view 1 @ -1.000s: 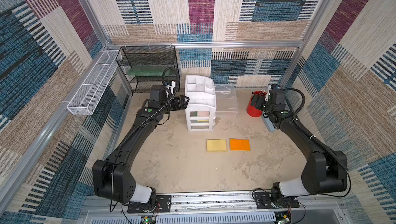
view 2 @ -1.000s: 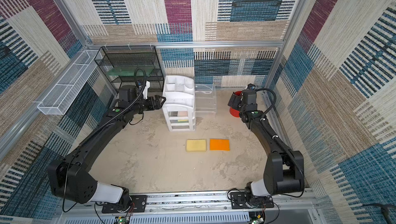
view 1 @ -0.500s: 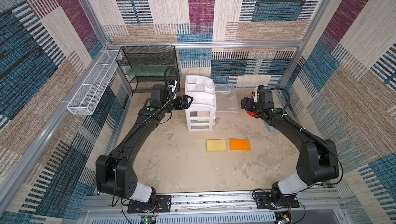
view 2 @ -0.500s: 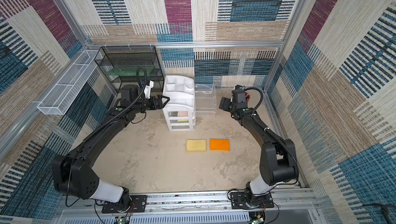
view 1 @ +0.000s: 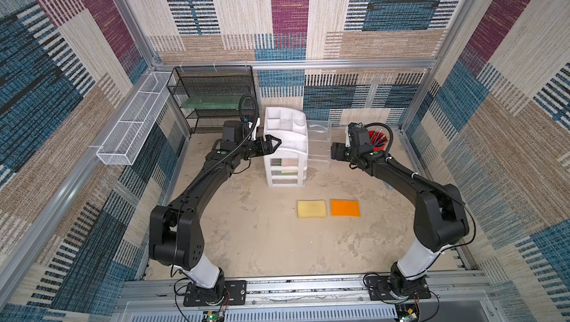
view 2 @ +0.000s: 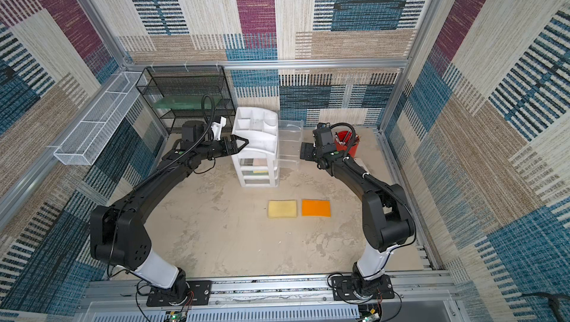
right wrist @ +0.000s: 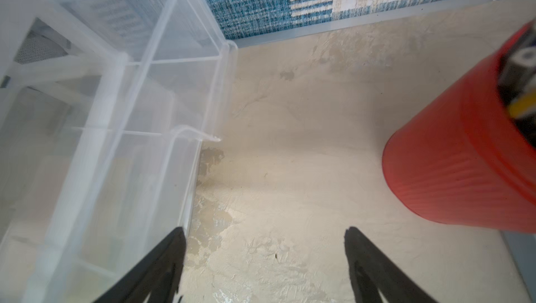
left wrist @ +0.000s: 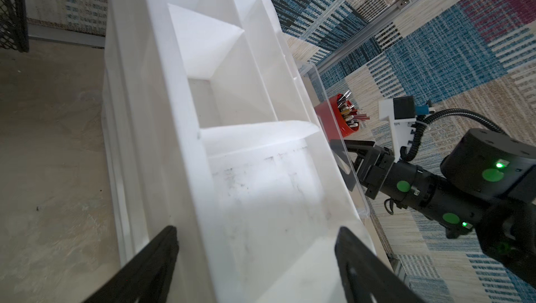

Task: Take the sponge out of the drawer
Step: Close the drawer of the storage box.

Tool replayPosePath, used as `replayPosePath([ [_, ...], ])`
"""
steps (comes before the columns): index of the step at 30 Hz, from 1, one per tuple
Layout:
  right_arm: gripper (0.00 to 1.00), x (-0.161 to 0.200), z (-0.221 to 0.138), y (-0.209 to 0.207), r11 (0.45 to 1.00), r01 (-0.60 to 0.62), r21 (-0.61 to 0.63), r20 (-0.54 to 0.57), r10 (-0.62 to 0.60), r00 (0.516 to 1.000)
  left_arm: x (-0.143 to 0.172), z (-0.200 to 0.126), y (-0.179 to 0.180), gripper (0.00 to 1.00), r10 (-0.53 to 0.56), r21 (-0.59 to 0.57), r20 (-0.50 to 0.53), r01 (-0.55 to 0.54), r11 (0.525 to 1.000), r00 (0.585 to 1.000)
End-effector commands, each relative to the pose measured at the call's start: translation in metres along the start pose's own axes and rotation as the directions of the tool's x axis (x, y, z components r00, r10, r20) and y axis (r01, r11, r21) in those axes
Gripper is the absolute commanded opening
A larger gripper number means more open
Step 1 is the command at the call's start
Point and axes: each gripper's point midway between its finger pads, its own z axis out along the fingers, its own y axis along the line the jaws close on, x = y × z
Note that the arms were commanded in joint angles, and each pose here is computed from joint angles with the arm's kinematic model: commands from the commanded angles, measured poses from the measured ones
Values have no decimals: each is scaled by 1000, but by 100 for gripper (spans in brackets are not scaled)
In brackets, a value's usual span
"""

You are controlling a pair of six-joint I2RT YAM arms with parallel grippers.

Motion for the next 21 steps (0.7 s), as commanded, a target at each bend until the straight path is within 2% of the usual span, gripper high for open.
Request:
replayPosePath([
  [1,87,2,8,45,989,48,-141,-12,-51,999,5,2,-22,86,0,115,-34,4,993,999],
  [7,85,1,21,77,979,85,-185,-18,-90,996,8,6,-22,85,3,125,-50,3,992,999],
  [15,85,-14,11,97,963,143,-227,40,-137,990,11,9,-27,85,30,164,-79,-17,986,996],
  [21,86,-27,9,120,899,267,-346,111,-244,963,23,16,-35,84,71,238,-140,-36,971,988],
])
